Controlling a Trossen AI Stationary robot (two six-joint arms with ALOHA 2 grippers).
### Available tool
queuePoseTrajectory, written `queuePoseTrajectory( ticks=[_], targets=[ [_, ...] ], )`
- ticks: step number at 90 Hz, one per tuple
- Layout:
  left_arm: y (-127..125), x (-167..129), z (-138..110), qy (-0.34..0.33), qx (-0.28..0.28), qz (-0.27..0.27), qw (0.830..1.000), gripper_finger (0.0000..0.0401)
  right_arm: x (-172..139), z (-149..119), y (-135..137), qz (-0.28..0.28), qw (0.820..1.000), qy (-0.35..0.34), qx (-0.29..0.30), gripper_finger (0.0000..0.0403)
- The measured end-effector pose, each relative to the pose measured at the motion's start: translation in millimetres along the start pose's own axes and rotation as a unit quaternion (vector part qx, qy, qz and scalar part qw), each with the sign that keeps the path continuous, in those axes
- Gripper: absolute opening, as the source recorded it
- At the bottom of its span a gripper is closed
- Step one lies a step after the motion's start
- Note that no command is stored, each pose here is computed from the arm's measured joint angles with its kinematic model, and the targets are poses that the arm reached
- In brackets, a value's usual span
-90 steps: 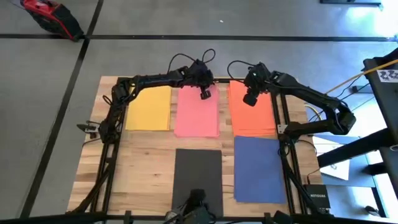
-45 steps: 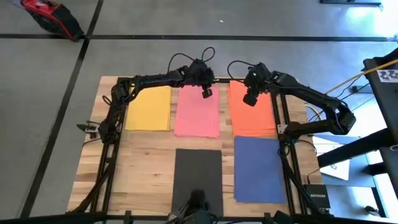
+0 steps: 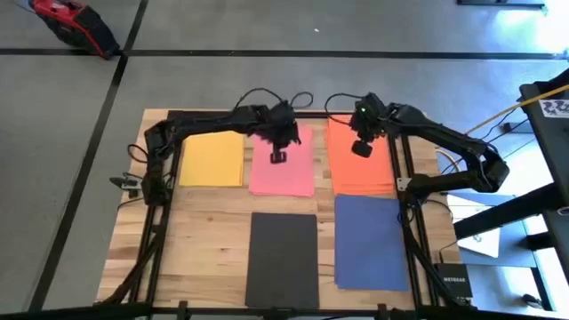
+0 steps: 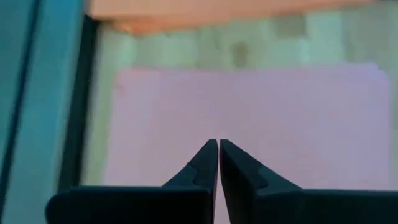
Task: Organize paper
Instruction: Stack left pink paper on the top of the pink paper
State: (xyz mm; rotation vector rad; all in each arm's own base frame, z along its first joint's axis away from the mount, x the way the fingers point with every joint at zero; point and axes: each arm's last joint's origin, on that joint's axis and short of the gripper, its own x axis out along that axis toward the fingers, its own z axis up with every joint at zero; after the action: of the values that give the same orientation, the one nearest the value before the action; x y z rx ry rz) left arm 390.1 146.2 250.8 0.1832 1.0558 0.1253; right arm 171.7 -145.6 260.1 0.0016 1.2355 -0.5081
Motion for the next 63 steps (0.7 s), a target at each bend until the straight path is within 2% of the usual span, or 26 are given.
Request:
queuePoseTrajectory(
  ticks=[15, 35, 50, 63],
  targets=[
    [-27, -5, -13, -0.003, -0.023, -0.046, 0.999, 0.0, 3, 2, 24, 0.045, 0.999, -0.009, -0.003, 0.0002],
    [-66, 4, -33, -0.044, -0.05, -0.073, 0.995, 0.0, 44, -21, 55, 0.069, 0.997, -0.002, 0.04, 0.0],
    [-90, 17, -47, -0.038, -0.057, -0.089, 0.994, 0.0, 65, -40, 72, 0.065, 0.996, 0.011, 0.057, 0.0],
    [-104, 22, -49, -0.051, -0.061, -0.095, 0.992, 0.0, 73, -49, 76, 0.061, 0.996, 0.017, 0.07, 0.0]
  ],
)
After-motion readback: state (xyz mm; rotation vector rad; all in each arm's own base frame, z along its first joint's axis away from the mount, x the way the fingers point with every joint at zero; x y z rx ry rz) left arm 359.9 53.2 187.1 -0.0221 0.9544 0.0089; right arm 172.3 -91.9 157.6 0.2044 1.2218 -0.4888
